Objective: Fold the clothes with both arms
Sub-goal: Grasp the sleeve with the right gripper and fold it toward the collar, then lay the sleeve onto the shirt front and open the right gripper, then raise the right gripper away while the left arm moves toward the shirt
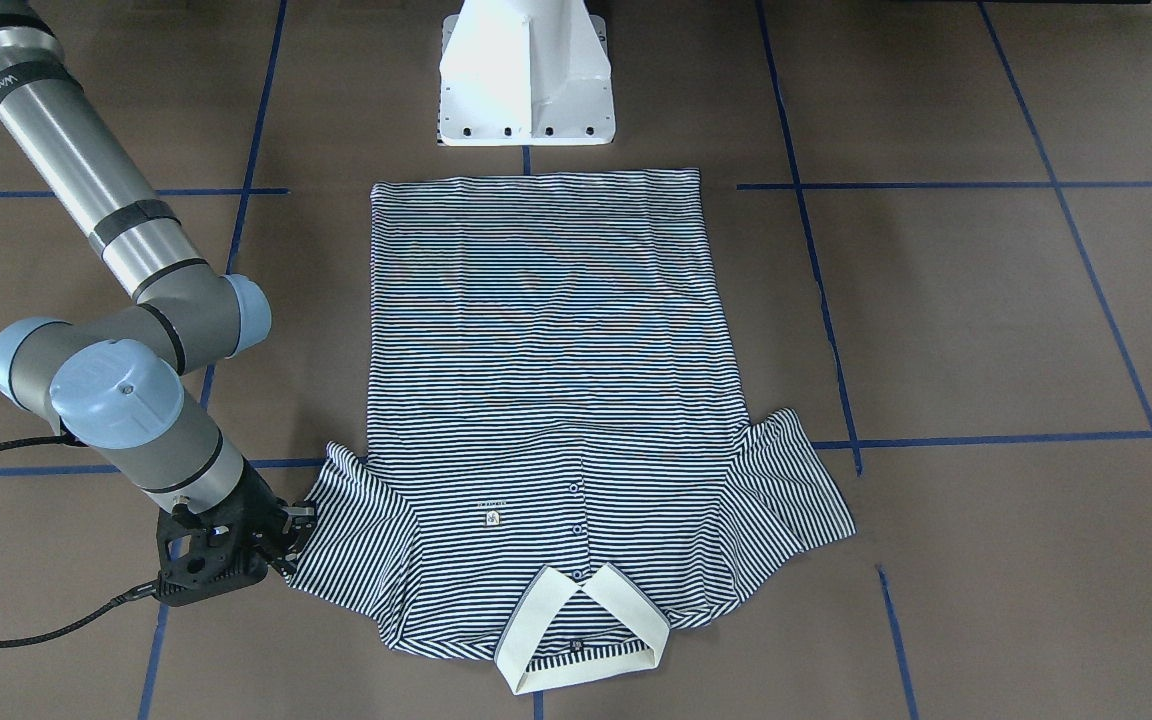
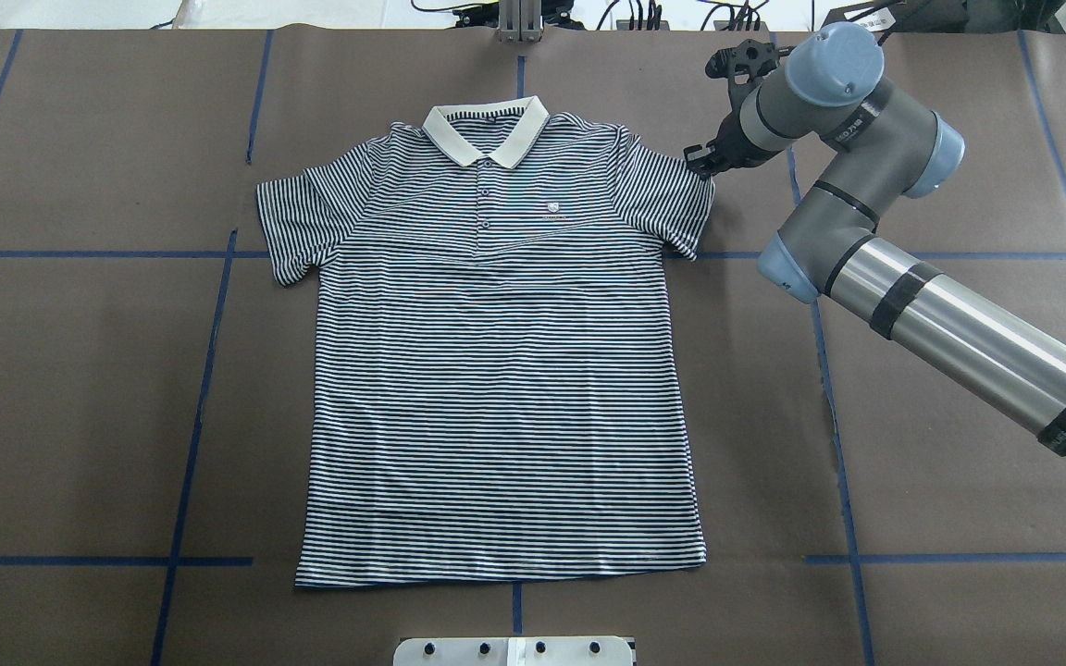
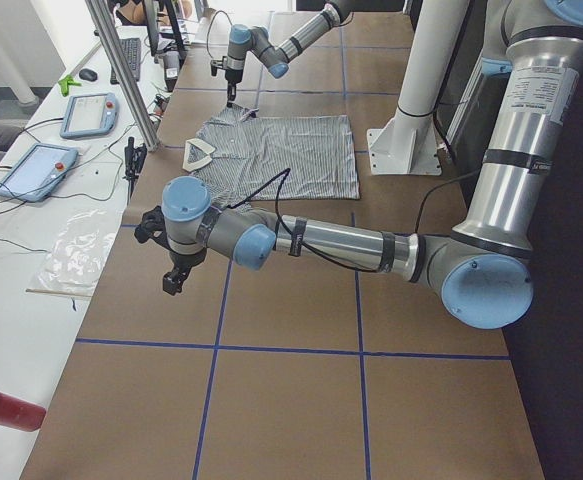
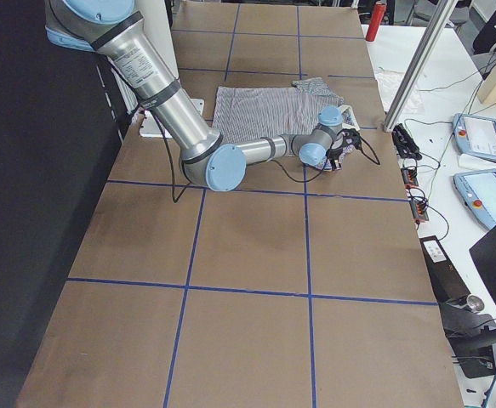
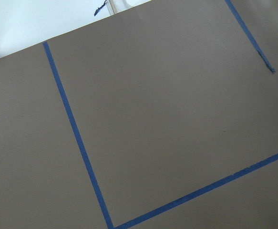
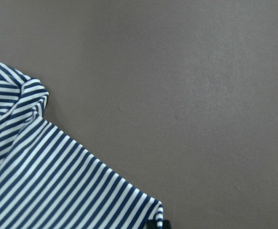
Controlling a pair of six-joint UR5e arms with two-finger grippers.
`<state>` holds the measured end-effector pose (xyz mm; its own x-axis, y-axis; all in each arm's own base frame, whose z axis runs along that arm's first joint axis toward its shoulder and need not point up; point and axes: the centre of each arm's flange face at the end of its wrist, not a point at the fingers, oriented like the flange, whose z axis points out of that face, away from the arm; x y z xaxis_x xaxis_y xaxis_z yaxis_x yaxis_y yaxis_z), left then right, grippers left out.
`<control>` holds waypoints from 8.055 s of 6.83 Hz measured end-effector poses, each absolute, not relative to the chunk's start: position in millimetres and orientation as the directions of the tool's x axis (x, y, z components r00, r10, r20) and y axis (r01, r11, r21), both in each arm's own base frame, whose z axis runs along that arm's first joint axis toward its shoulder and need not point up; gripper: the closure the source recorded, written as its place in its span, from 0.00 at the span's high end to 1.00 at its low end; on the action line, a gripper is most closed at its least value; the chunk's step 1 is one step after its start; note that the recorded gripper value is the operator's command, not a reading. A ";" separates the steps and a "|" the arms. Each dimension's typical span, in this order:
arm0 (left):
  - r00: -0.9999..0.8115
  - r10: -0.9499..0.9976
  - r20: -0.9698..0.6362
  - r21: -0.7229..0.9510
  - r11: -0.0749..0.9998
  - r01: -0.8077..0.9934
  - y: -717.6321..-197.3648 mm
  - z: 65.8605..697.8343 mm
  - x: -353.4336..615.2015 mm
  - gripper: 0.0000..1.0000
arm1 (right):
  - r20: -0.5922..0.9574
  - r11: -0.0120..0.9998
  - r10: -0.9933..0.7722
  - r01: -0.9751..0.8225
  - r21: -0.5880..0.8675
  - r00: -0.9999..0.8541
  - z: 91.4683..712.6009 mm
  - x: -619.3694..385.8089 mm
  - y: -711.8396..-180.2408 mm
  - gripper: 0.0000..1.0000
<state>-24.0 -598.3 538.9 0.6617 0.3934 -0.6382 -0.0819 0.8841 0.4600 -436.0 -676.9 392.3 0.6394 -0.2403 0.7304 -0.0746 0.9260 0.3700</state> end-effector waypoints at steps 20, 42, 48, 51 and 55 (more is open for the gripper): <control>0.655 0.351 -0.670 0.425 0.904 -0.049 -618.1 520.8 -0.2 1.00 | 0.719 0.940 -0.196 -0.081 0.331 0.667 248.0 -546.8 -660.3 1.00; 0.617 -0.029 -0.787 0.193 0.937 0.290 -617.8 427.0 293.7 1.00 | 0.653 0.991 -0.122 0.058 0.119 0.748 263.3 -376.7 -601.0 1.00; 0.685 -0.109 -0.720 0.216 0.903 0.371 -631.0 443.4 427.7 0.94 | 0.619 0.974 -0.221 0.145 0.172 0.754 319.3 -310.5 -583.3 1.00; 0.690 -0.106 -0.716 0.223 0.902 0.370 -632.6 448.0 432.3 0.47 | 0.623 0.974 -0.221 0.142 0.174 0.751 315.0 -311.5 -583.7 1.00; 0.686 -0.095 -0.721 0.232 0.901 0.368 -636.0 436.3 436.0 0.00 | 0.624 0.974 -0.221 0.142 0.174 0.750 314.1 -311.9 -584.0 1.00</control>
<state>436.0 -636.0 436.3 0.6861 -0.0947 -0.7214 0.3678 0.9006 0.2316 -311.9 -584.0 314.1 0.7497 -0.2209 0.6239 0.1424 0.9744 0.1739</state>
